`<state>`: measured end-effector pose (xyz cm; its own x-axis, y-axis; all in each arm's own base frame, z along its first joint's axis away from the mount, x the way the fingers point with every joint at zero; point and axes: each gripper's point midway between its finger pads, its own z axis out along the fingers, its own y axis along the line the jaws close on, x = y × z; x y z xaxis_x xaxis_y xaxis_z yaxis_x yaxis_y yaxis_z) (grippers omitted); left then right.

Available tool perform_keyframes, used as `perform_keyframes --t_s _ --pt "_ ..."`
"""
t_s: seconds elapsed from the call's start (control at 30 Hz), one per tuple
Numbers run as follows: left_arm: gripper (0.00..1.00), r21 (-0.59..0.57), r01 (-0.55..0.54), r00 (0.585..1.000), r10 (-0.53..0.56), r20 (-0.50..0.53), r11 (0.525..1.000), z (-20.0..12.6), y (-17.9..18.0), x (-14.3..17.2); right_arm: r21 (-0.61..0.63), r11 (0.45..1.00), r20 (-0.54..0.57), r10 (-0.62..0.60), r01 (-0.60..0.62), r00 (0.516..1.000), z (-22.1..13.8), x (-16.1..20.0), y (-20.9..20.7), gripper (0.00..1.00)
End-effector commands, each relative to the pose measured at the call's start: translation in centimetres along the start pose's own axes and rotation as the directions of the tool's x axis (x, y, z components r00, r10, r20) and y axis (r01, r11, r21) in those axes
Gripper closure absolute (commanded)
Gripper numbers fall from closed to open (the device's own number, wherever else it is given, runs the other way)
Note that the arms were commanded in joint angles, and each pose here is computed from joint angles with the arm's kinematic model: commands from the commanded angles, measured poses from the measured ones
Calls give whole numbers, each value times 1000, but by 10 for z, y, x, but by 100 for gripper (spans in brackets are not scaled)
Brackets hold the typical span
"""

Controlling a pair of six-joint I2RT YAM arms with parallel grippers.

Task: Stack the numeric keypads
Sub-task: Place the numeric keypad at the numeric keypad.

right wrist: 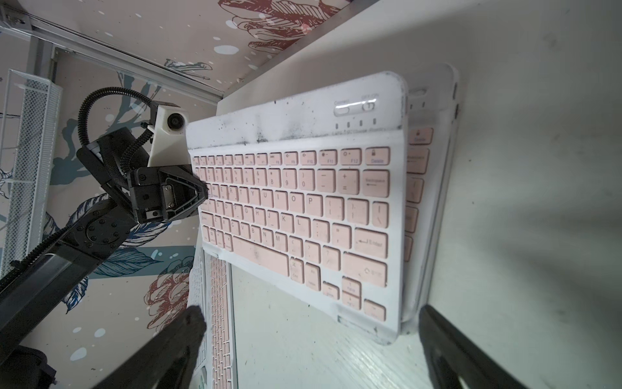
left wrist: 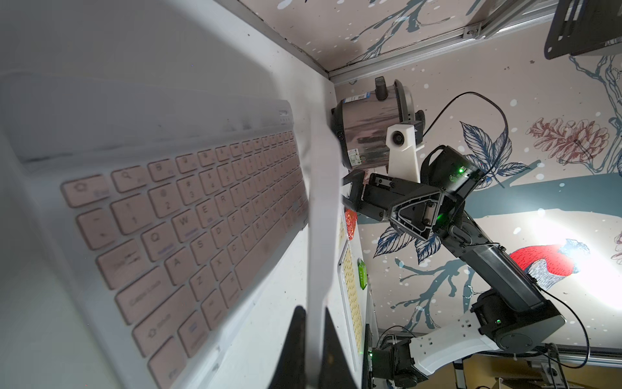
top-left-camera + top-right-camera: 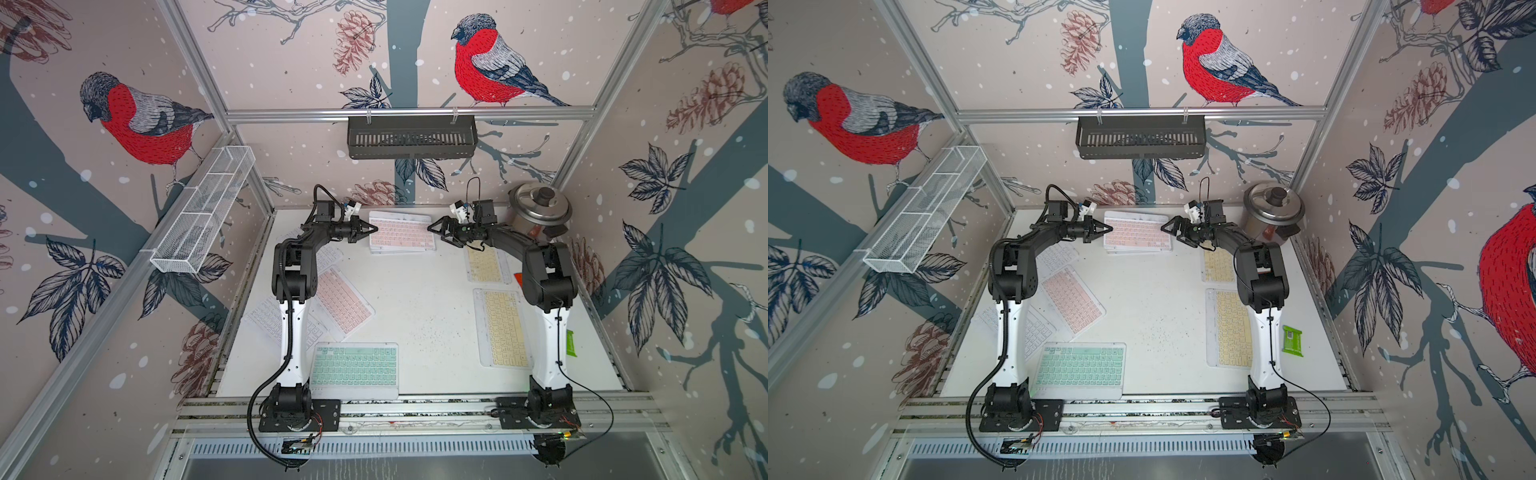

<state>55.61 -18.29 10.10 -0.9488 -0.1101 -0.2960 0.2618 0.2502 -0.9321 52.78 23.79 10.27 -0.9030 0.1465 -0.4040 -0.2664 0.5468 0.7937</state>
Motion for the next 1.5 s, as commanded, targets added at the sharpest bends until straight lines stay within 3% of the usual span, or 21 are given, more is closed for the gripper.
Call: perform_keyframes --t_s 0.0,1.07,1.33,1.47 --pt "100 16 0 1000 0 -26 1000 -1 6 4 3 1000 11 3 -3 1000 4 -4 -1 0" --pt "98 -28 46 999 -45 15 999 3 39 -18 74 997 -26 4 -3 1000 28 10 -20 0" --pt "90 -42 58 998 -57 21 997 4 45 -20 78 997 -29 10 -7 1000 30 11 -22 0" --pt "80 -50 58 998 -57 21 997 5 47 -20 78 997 -30 11 -9 999 32 11 -22 0"
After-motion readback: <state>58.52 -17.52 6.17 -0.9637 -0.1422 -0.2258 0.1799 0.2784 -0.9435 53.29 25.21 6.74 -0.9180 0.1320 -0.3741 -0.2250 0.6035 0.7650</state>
